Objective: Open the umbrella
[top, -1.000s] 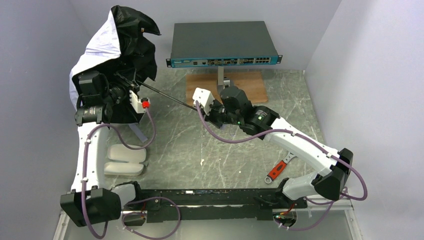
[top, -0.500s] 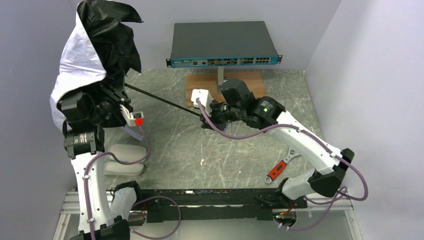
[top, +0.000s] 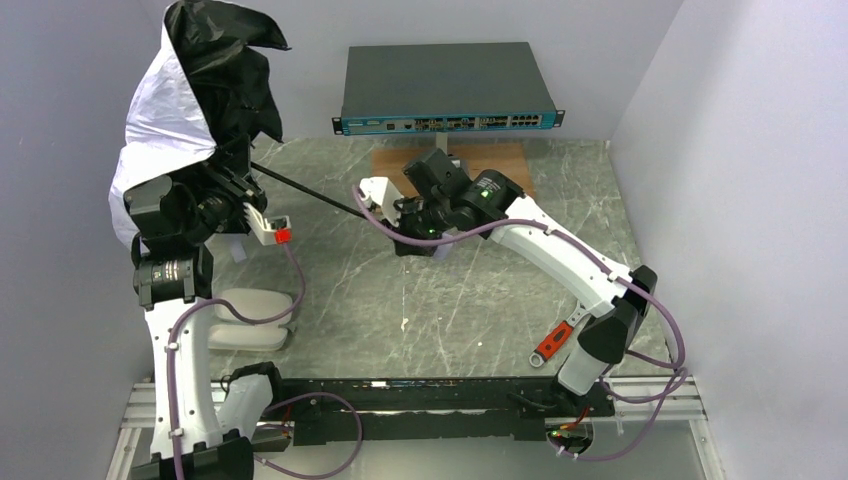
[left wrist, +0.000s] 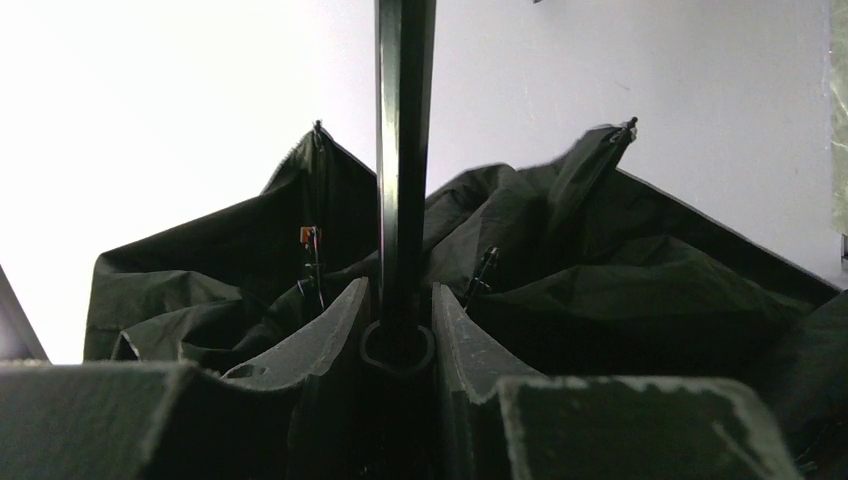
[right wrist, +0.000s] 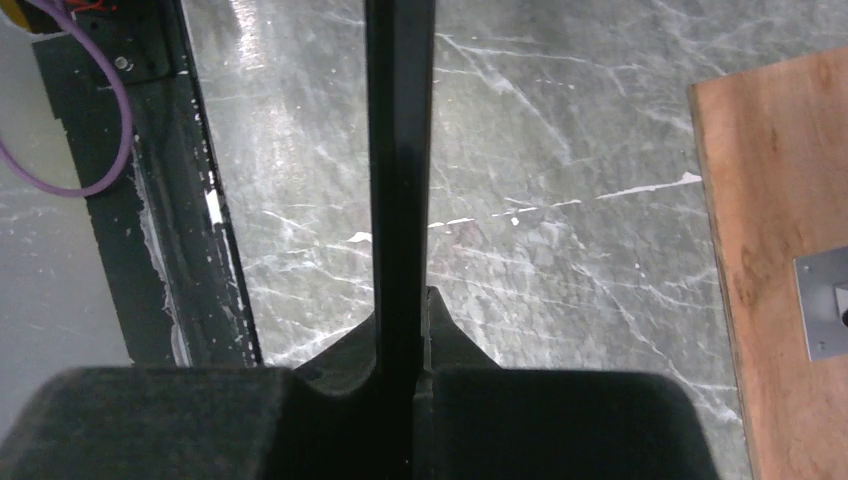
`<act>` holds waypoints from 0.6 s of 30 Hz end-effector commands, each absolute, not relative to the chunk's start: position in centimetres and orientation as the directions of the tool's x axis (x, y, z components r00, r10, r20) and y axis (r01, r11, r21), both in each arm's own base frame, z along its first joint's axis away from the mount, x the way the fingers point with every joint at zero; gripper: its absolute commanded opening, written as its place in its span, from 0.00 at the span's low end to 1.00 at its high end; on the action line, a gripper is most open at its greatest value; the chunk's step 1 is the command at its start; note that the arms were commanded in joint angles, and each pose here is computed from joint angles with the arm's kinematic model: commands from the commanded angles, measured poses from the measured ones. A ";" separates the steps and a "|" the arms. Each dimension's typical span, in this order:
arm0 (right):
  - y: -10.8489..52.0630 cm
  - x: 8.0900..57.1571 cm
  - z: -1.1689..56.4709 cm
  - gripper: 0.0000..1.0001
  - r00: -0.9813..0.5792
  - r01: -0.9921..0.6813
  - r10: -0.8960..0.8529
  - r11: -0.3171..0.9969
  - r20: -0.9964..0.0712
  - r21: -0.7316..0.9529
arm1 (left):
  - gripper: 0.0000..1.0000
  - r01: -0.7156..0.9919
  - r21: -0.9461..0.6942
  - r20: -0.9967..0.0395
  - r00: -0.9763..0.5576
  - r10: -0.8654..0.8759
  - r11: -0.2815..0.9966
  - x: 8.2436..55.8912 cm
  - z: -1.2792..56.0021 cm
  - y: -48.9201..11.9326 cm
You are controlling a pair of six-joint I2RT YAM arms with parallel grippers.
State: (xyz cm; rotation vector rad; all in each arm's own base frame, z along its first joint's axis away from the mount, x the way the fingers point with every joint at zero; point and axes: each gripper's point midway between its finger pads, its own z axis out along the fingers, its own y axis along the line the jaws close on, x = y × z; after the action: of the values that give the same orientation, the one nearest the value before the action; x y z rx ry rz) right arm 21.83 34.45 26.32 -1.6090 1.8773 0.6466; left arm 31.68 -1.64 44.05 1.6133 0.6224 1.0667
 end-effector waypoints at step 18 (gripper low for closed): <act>36.5 21.9 33.1 0.00 -0.076 -0.981 -0.539 0.192 -0.839 -0.034 | 0.39 0.014 0.947 0.257 0.565 0.784 -0.321 29.8 36.8 -4.8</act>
State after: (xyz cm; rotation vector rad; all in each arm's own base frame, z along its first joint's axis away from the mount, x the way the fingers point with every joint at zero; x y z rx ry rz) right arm 20.99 34.22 26.40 -1.5687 1.9492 0.6685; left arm 30.17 -5.25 38.52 1.6934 0.6073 0.9031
